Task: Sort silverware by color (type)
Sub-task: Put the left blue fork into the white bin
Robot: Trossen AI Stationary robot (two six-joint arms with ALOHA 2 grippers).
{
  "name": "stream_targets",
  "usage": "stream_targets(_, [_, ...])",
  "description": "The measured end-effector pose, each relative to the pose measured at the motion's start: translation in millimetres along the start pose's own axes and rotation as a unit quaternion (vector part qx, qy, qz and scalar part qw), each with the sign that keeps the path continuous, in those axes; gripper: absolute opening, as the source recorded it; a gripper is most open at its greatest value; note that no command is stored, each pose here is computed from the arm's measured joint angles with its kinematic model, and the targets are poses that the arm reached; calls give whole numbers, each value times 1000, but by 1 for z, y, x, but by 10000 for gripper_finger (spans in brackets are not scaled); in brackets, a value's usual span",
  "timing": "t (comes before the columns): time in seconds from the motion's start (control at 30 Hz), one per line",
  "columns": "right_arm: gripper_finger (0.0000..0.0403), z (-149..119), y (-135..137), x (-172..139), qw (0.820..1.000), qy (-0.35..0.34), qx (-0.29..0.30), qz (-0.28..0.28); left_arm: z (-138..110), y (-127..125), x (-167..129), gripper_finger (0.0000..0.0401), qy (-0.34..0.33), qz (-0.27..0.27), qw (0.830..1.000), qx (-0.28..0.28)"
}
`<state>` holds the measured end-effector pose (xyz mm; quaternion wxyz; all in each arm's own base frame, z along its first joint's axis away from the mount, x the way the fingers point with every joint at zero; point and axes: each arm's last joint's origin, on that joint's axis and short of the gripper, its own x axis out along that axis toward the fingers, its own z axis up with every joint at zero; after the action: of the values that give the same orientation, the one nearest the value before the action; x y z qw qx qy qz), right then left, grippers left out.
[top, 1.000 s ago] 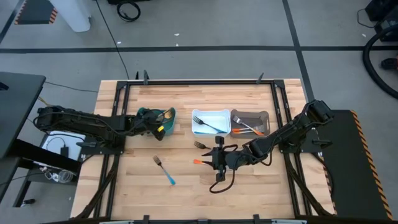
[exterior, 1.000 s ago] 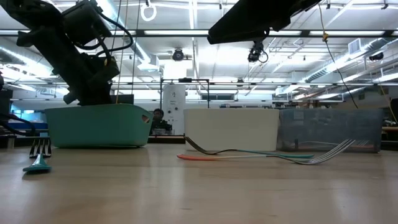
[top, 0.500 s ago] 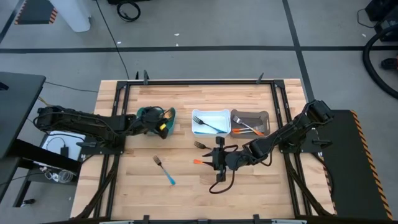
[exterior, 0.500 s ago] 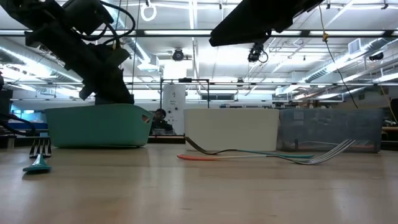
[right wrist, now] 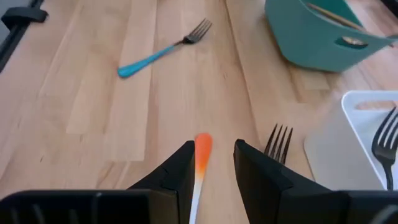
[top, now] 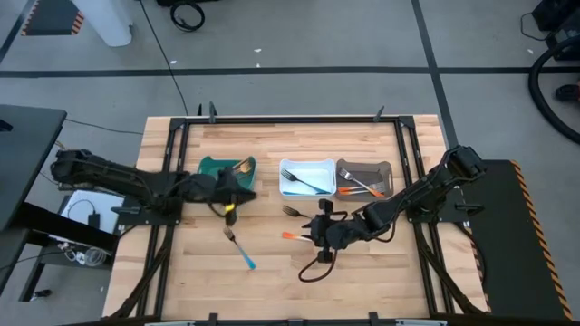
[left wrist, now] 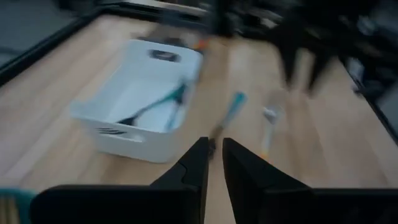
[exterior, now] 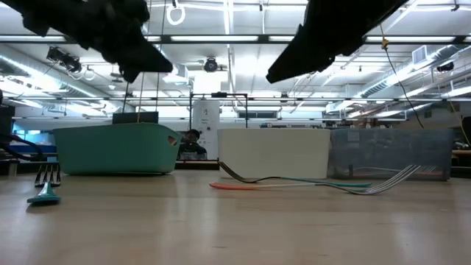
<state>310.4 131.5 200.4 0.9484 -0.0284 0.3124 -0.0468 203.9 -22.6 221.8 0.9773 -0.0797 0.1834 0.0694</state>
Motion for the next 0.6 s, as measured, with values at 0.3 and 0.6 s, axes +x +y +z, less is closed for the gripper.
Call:
stream_targets(0.3, [118,-3,0,0,1000,18,3,10,-12,-32,-8,53,28,-91,995,42])
stream_targets(0.6, [118,-3,-3,1,999,26,1,20,-24,-53,-14,53,57,-138,987,53])
